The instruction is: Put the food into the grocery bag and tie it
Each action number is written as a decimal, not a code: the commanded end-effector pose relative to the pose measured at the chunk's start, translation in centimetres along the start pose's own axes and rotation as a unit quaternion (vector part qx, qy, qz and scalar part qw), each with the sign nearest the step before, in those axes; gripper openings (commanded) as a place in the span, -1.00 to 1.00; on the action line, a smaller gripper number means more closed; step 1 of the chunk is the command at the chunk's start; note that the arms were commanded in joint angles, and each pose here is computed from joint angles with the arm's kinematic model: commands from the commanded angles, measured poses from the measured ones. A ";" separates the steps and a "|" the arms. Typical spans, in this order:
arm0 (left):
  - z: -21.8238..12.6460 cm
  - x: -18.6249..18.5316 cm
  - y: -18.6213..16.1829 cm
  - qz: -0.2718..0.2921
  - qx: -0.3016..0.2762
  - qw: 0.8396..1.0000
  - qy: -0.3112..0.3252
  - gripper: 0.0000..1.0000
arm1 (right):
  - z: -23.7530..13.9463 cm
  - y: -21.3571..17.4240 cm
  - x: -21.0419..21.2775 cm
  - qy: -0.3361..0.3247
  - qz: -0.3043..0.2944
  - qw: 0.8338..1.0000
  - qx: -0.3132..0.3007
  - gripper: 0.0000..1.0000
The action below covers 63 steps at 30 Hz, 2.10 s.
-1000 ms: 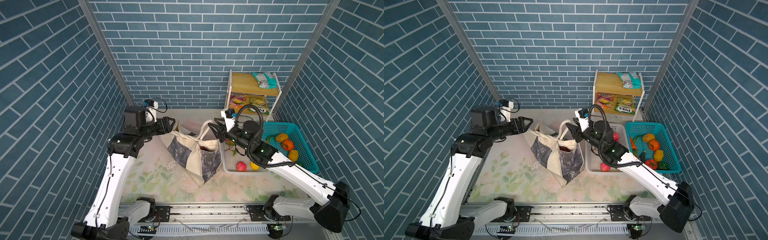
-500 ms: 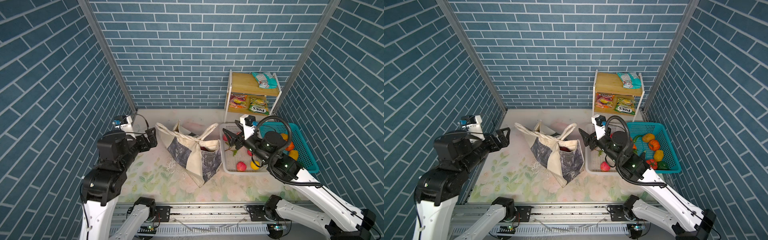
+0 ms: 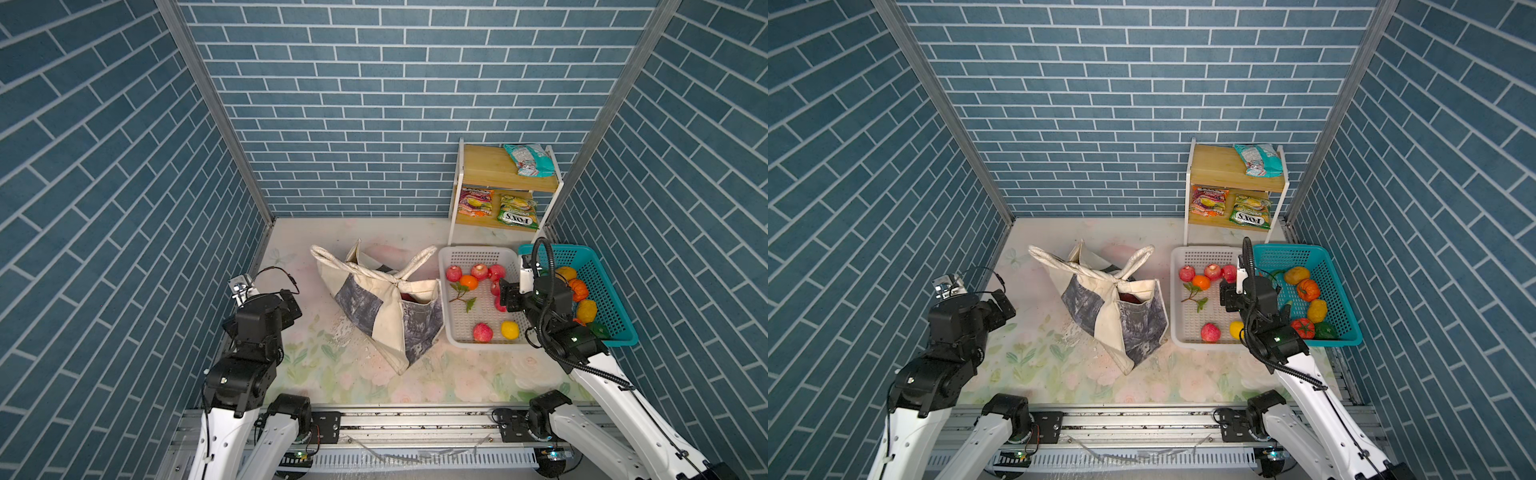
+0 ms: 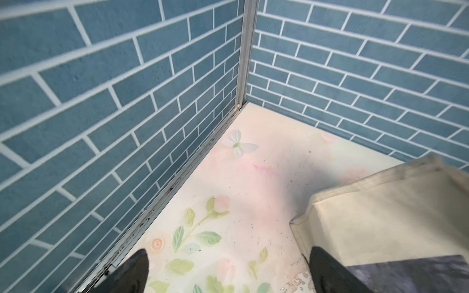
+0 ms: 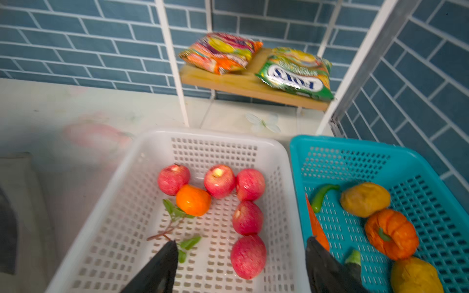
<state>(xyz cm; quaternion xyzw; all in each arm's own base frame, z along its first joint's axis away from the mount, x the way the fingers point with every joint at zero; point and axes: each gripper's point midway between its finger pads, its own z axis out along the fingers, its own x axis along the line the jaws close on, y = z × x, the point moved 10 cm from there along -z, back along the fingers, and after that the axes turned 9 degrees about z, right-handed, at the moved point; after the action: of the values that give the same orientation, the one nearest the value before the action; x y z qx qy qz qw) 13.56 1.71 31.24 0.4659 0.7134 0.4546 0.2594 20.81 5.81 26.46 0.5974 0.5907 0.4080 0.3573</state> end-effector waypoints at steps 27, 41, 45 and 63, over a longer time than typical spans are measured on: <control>12.4 -4.2 -8.6 0.046 -0.085 0.994 0.057 0.99 | 11.3 -8.9 -9.1 -0.134 0.091 0.982 -0.101 0.86; 17.6 -7.6 -9.5 0.122 -0.147 0.980 -0.050 0.99 | 13.6 -8.6 -9.0 -0.111 0.082 0.989 -0.047 0.93; 19.4 -9.2 -9.5 0.157 -0.111 0.978 -0.085 0.99 | 13.6 -8.6 -9.1 -0.112 0.081 0.989 -0.048 0.94; 20.4 -9.6 -9.6 0.168 -0.091 0.976 -0.104 0.99 | 13.9 -8.5 -8.4 -0.074 0.060 0.995 -0.033 0.98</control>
<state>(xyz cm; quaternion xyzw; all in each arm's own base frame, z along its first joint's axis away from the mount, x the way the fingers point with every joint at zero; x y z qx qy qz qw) 29.54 -0.07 12.73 0.5966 0.5551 0.5022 0.2894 30.68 -2.00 14.98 0.6388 0.4505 0.4427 0.4394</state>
